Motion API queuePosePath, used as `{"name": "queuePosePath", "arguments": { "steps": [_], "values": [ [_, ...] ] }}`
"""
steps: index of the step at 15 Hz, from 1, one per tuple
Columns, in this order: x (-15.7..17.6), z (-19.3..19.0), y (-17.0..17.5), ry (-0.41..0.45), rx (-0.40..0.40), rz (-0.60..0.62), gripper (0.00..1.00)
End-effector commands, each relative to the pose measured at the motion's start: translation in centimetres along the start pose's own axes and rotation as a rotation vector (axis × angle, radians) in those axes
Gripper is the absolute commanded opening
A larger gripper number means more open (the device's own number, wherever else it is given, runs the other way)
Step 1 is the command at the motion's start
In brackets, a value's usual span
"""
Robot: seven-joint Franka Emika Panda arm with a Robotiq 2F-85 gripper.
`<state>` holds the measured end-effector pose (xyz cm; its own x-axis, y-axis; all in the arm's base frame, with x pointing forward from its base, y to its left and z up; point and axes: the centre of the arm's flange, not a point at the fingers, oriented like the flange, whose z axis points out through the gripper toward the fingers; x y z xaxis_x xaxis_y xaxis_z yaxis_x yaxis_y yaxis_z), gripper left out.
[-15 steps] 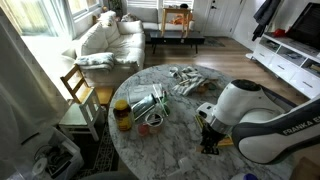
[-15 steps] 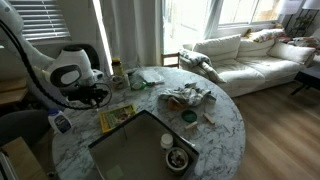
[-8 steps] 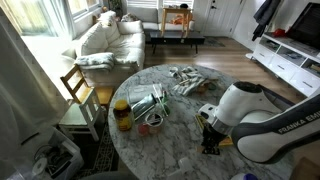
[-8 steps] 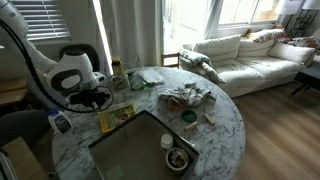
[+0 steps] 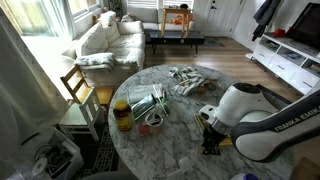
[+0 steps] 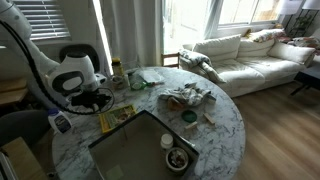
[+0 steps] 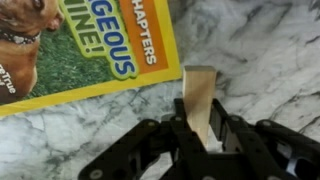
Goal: Open the book and put a wooden block on the opened page
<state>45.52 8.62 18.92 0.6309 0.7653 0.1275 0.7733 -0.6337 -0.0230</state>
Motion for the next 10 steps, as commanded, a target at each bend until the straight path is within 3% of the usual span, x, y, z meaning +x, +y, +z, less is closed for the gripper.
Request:
{"name": "queuePosePath", "arguments": {
  "steps": [1, 10],
  "values": [
    [-0.8, -0.3, 0.8, 0.011, -0.014, -0.006, 0.07],
    [-1.2, -0.6, 2.8, 0.003, -0.029, -0.011, 0.07]
  ]
}}
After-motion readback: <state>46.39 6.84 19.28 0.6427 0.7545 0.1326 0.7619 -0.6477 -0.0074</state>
